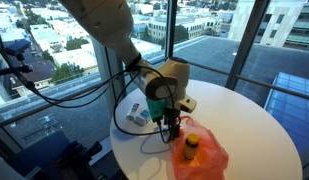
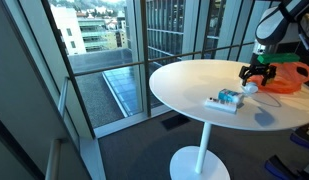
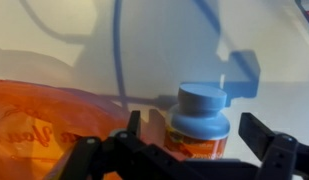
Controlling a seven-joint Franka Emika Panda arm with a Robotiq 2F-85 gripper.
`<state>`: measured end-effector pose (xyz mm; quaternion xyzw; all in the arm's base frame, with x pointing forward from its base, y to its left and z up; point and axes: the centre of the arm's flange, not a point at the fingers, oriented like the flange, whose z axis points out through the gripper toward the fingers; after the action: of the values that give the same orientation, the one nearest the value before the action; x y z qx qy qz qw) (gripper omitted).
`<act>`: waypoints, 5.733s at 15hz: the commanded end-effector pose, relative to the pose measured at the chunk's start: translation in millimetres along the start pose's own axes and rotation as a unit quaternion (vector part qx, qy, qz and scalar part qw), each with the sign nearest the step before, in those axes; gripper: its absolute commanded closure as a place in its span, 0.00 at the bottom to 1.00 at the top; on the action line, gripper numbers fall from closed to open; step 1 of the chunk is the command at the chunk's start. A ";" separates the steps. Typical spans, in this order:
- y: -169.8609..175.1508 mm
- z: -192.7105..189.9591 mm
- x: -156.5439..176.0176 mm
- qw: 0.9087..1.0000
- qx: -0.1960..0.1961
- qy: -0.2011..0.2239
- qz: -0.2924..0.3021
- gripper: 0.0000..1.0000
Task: Pick up the white medicine bottle from the table and put it in the orange plastic bag
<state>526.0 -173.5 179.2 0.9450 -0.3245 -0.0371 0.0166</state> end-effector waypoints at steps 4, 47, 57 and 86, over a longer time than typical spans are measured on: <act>-5.7 7.5 2.8 1.000 -0.003 0.004 0.005 0.00; 3.7 -124.0 -36.5 0.997 -0.015 0.023 -0.072 0.63; 43.8 -85.0 -23.8 0.999 -0.021 -0.015 -0.042 0.63; 56.0 -46.3 48.3 0.998 -0.038 -0.019 -0.048 0.63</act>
<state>524.5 -231.4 222.8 0.9550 -0.2859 -0.0685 0.0408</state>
